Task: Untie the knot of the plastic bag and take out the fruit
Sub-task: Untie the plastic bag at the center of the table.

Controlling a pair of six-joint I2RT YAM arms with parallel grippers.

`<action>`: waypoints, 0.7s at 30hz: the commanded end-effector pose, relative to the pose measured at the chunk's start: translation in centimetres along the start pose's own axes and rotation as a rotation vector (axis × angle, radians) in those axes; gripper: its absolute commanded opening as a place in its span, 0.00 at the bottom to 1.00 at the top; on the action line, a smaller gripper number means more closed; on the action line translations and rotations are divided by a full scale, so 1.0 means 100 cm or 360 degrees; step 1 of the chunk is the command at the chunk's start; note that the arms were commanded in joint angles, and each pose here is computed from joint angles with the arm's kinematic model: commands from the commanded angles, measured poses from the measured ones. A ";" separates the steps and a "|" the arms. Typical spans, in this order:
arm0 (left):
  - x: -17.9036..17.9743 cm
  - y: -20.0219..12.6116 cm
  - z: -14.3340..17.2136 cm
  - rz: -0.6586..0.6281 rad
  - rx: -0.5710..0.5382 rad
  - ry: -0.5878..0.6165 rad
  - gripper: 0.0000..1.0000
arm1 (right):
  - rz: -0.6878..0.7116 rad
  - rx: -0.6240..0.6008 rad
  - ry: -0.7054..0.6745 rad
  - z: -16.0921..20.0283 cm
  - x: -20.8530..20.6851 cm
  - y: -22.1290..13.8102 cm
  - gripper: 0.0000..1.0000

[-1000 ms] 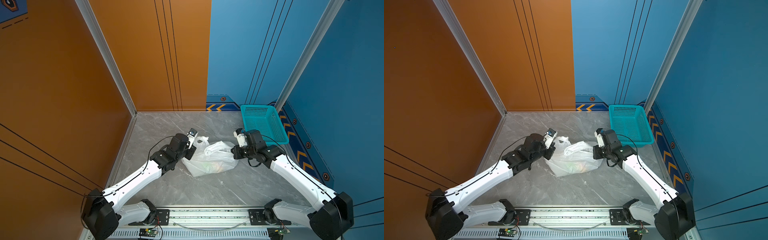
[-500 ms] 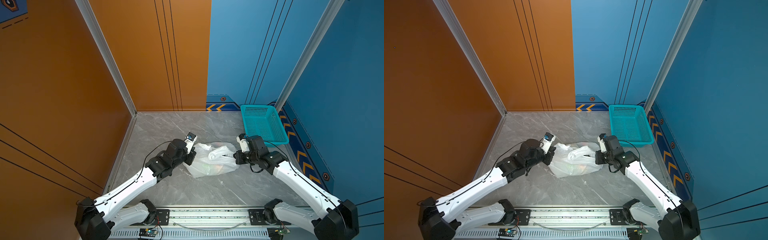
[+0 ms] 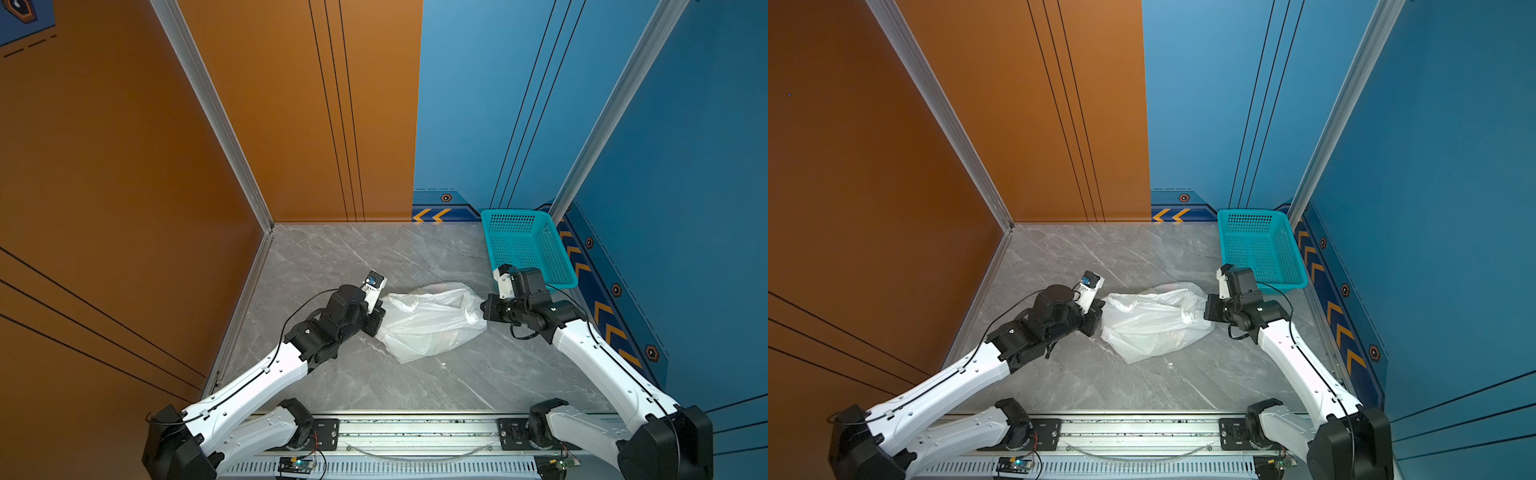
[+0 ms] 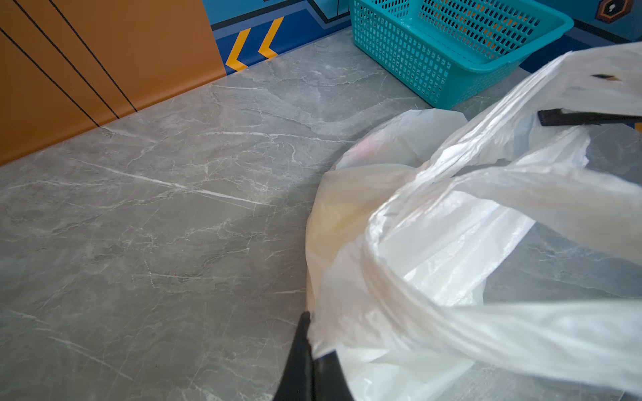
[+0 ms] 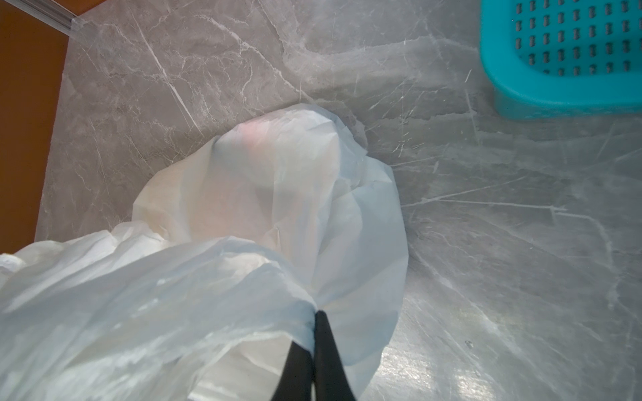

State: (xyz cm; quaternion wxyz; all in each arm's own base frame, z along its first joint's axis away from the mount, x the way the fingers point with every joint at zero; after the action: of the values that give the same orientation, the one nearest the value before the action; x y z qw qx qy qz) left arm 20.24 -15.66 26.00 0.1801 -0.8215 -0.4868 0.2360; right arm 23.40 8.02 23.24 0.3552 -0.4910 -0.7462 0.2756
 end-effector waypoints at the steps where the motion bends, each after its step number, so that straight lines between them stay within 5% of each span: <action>1: -0.004 0.000 -0.006 0.0038 -0.0010 0.0002 0.01 | -0.0014 0.0030 0.0021 0.004 0.003 0.000 0.00; 5: -0.020 -0.003 -0.011 0.0129 -0.0006 0.0120 0.64 | -0.0037 0.0015 -0.0008 0.001 0.009 -0.002 0.00; 9: -0.032 -0.005 -0.018 0.0170 -0.0031 0.0212 0.96 | -0.0055 0.0018 -0.0037 -0.003 0.016 -0.001 0.00; 16: -0.050 -0.004 -0.035 0.0073 -0.0119 0.0361 0.98 | -0.0056 0.0012 -0.0063 -0.007 0.021 0.000 0.00; 21: -0.048 -0.005 -0.036 0.0053 -0.0163 -0.0015 0.99 | -0.0060 0.0000 -0.0049 -0.007 0.022 -0.002 0.00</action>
State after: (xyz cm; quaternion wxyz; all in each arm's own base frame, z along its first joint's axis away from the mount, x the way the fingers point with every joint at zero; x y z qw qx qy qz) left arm 19.71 -20.04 29.38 0.1828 -0.8541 -0.4539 0.1760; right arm 23.20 9.90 23.65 0.3503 -0.4664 -0.7617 0.2821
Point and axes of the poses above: each gripper's point midway between its finger pads, its own y axis out along the fingers, its own x axis along the line the jaws close on, z = x × y, the point moved 10 cm from there along -y, back along the fingers, and after that the axes turned 14 degrees about -y, right-handed, at the moved point
